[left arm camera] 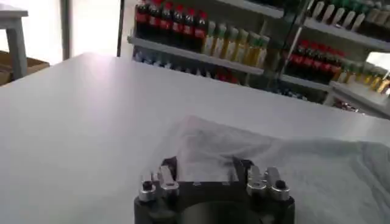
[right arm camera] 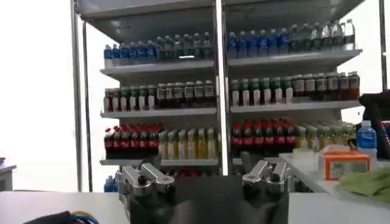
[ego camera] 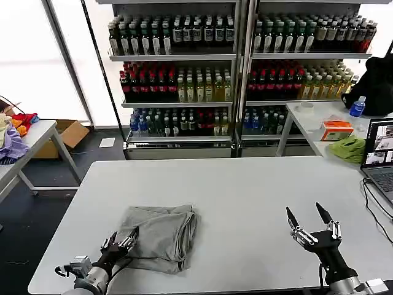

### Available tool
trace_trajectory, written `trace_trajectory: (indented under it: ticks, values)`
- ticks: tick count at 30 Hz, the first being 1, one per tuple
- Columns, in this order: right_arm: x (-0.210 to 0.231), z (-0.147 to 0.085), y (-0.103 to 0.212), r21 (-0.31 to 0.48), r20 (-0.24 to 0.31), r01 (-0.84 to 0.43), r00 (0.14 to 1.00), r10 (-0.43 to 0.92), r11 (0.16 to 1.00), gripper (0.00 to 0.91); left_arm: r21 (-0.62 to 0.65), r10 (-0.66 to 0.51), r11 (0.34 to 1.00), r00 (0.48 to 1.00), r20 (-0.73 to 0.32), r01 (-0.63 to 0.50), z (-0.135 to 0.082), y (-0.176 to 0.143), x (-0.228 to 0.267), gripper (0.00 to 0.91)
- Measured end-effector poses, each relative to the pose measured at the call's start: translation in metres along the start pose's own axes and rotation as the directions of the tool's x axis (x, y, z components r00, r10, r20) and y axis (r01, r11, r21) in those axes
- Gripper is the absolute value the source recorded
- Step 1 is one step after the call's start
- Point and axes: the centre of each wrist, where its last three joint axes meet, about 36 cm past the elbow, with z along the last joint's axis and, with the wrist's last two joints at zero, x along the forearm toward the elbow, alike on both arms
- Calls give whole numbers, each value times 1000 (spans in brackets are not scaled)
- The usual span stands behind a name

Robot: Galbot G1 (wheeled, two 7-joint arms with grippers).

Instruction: Fold and organize the clothes.

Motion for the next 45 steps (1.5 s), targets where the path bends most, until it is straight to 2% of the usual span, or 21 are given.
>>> trace_trajectory:
  ticks: [9,17,22,25,31,38,42,45]
  values:
    - [0,0,0,-2,1,0,1000,0,1000,907,32,20,999,1000,16,-20,5,-13,-1,10]
    - [-2,-1,-2,0,6,-5,1000,5,1000,907,71,-46,997,996,78,41,-1,-18,2,20]
    - [-3,-1,-2,-3,9,-5,1000,5,1000,907,83,-91,993,989,117,82,-13,-8,12,10]
    - [-4,0,-2,-6,11,-3,1000,3,1000,907,85,-130,989,983,132,119,-20,9,20,10]
    - [-7,1,-2,-7,12,1,1000,-1,1000,907,48,-225,974,962,157,220,-45,62,39,0]
    - [-6,2,-1,-8,9,4,1000,-4,1000,907,-52,-314,942,925,215,332,-99,121,68,0]
    - [-6,5,0,-13,8,5,1000,-5,1000,907,-91,-332,927,909,253,364,-127,132,80,10]
    - [-5,8,0,-12,3,3,1000,-2,1000,907,-117,-320,925,907,276,362,-141,124,85,10]
